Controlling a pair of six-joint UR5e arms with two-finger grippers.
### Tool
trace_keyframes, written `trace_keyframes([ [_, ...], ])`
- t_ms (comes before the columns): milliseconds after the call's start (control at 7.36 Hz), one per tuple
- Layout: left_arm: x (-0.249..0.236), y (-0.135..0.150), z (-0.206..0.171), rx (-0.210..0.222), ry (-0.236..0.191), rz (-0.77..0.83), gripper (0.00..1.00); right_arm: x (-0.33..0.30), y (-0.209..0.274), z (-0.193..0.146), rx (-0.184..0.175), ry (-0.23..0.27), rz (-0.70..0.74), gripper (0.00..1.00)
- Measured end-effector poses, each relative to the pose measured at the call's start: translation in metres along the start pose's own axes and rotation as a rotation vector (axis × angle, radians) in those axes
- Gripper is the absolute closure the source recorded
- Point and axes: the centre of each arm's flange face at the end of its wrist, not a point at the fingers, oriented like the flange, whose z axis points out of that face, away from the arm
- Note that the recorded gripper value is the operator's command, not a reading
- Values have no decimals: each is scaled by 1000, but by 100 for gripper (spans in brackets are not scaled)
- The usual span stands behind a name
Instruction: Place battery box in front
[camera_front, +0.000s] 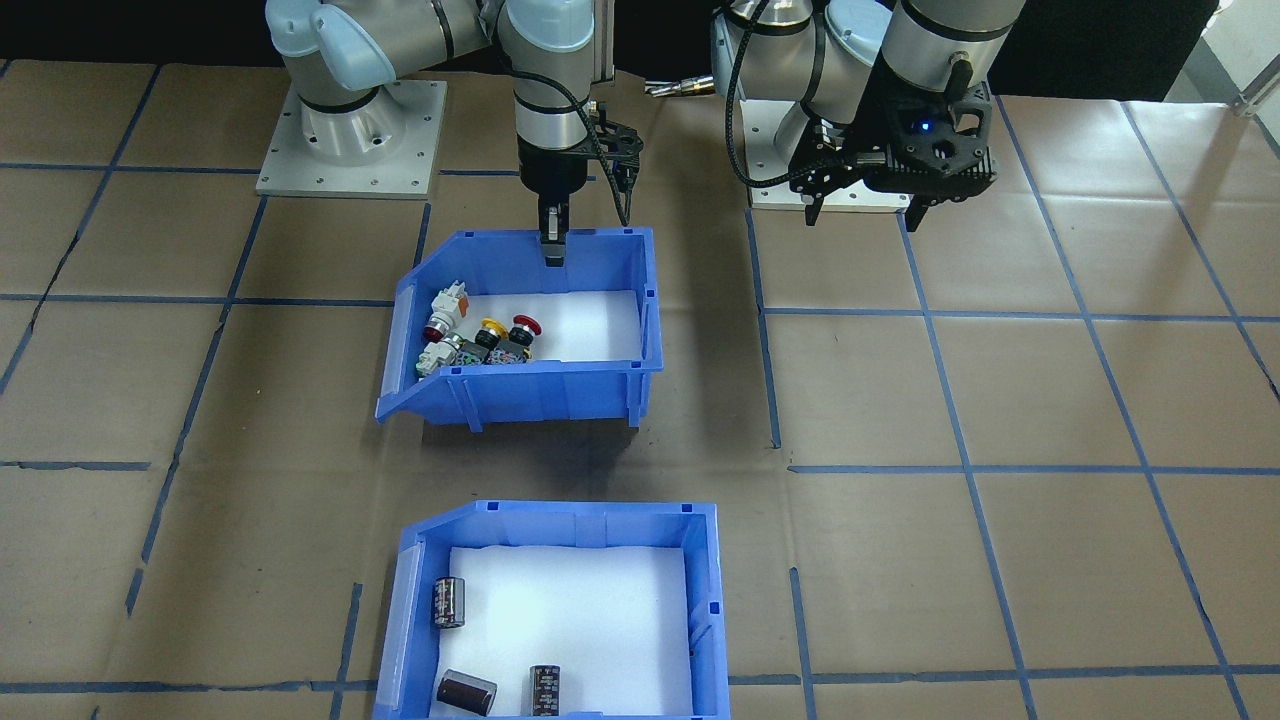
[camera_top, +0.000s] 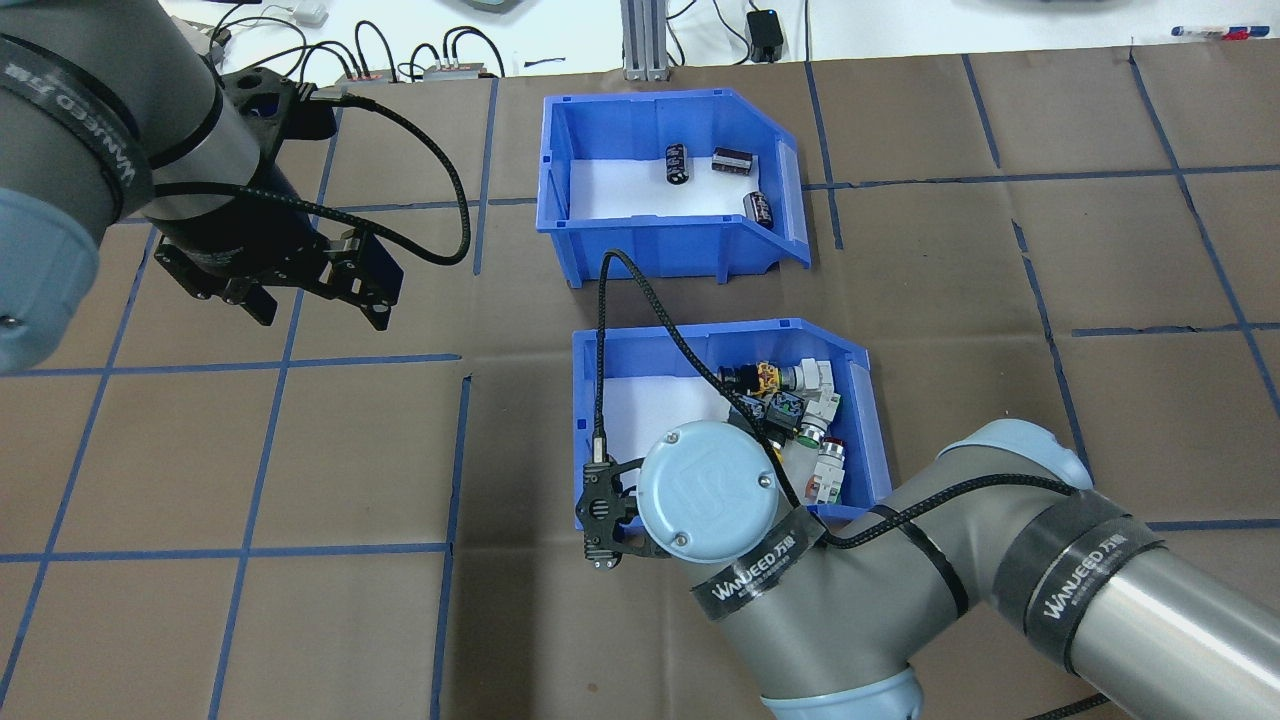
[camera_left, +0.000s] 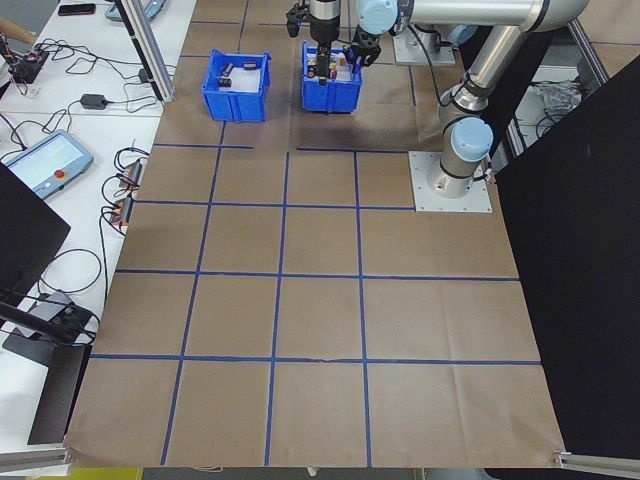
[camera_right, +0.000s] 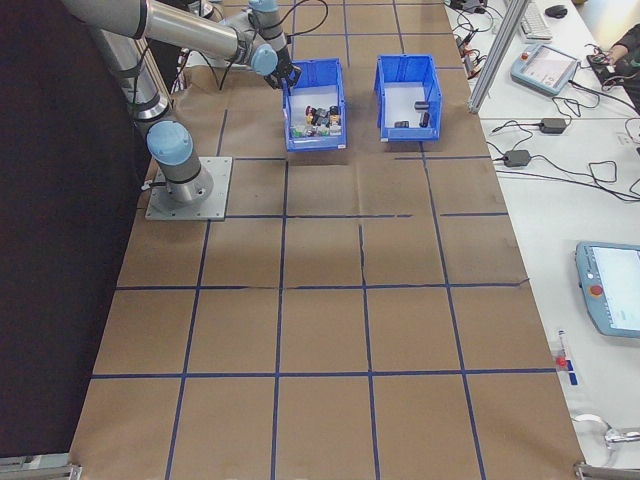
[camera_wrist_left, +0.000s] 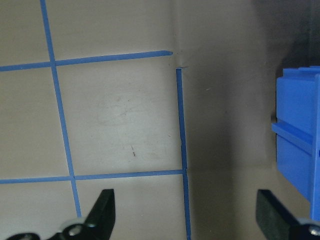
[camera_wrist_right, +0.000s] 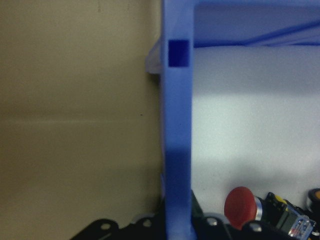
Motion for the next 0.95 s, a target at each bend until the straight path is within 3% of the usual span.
trace_keyframes([
  [408, -1, -8, 2, 25, -6, 2, 0, 0, 0, 2, -2, -9, 23, 97],
  [544, -1, -11, 4, 26, -6, 5, 0, 0, 0, 3, -5, -14, 40, 74],
  [680, -1, -12, 5, 28, -6, 5, 0, 0, 0, 4, -7, -17, 53, 1],
  [951, -1, -13, 7, 28, -4, 3, 0, 1, 0, 3, 2, -20, 95, 0],
])
